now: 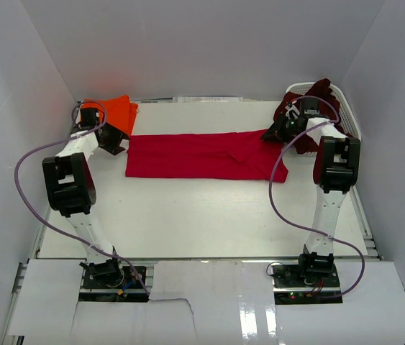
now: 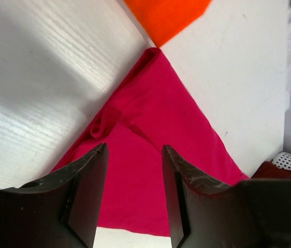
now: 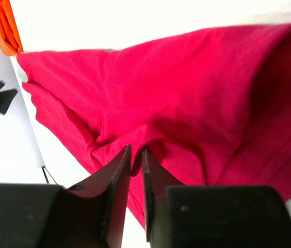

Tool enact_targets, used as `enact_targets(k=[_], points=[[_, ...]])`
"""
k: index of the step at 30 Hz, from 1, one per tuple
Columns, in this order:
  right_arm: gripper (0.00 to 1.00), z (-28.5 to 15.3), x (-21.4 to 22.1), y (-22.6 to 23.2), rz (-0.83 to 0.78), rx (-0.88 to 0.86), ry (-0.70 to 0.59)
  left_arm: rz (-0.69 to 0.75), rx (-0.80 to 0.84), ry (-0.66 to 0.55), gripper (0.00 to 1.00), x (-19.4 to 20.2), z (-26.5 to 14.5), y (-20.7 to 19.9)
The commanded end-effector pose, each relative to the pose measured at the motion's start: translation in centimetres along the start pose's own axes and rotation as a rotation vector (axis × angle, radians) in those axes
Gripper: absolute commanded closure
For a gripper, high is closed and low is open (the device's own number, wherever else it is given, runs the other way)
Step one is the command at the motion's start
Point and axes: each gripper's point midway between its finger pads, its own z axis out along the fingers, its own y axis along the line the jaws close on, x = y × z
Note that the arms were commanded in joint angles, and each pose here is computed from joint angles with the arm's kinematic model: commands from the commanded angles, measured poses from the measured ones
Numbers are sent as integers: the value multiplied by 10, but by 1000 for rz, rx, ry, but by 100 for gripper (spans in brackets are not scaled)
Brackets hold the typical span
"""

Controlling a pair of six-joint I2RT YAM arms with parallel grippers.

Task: Fold and stack the t-shirts
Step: Fold the other side of the tshirt into a rectangle

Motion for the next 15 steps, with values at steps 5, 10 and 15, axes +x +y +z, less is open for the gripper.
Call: enact_targets(k=[5, 10, 15], points=[[47, 1, -13, 10, -51, -38, -28, 159, 288, -156, 43, -19, -81, -74], [25, -11, -20, 21, -105, -20, -73, 339, 366, -131, 39, 15, -101, -95], [24, -18, -16, 31, -134, -46, -95, 499, 477, -139, 34, 51, -116, -115]])
